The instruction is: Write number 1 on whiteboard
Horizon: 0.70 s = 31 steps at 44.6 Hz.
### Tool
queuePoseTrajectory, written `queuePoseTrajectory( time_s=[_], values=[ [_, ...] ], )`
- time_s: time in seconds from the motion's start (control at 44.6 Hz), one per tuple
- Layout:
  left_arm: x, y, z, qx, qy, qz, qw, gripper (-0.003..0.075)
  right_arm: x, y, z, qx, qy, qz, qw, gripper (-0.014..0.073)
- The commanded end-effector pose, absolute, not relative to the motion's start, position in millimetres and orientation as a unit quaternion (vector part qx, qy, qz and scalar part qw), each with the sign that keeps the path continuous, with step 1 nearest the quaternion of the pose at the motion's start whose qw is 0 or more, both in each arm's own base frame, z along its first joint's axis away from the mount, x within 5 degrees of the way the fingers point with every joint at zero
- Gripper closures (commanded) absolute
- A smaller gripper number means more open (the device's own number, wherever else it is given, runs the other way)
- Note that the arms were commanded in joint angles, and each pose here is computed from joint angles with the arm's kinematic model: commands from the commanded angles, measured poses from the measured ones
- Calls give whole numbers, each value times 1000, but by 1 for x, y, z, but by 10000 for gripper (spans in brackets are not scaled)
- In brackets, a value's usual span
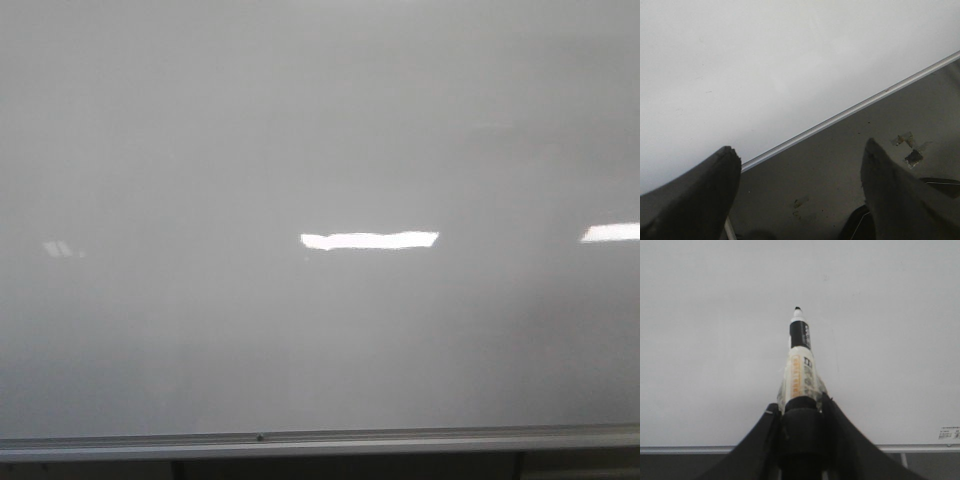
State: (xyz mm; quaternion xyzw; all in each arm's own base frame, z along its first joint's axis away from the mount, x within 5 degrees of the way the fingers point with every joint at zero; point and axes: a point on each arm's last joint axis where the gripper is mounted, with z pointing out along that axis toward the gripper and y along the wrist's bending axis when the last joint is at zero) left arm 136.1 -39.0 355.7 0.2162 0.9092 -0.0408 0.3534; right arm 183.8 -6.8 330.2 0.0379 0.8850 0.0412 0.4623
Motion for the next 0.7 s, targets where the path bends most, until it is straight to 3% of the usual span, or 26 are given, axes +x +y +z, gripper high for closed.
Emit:
queuePoseTrajectory(
  time_s=[0.0,0.673],
  values=[
    [139,-40,368,204,895,-48,393,225,197,-11,350,49,853,36,518,575],
    [139,-40,368,204,895,-48,395,225,270,-19,365,50,854,32,517,575]
  ],
)
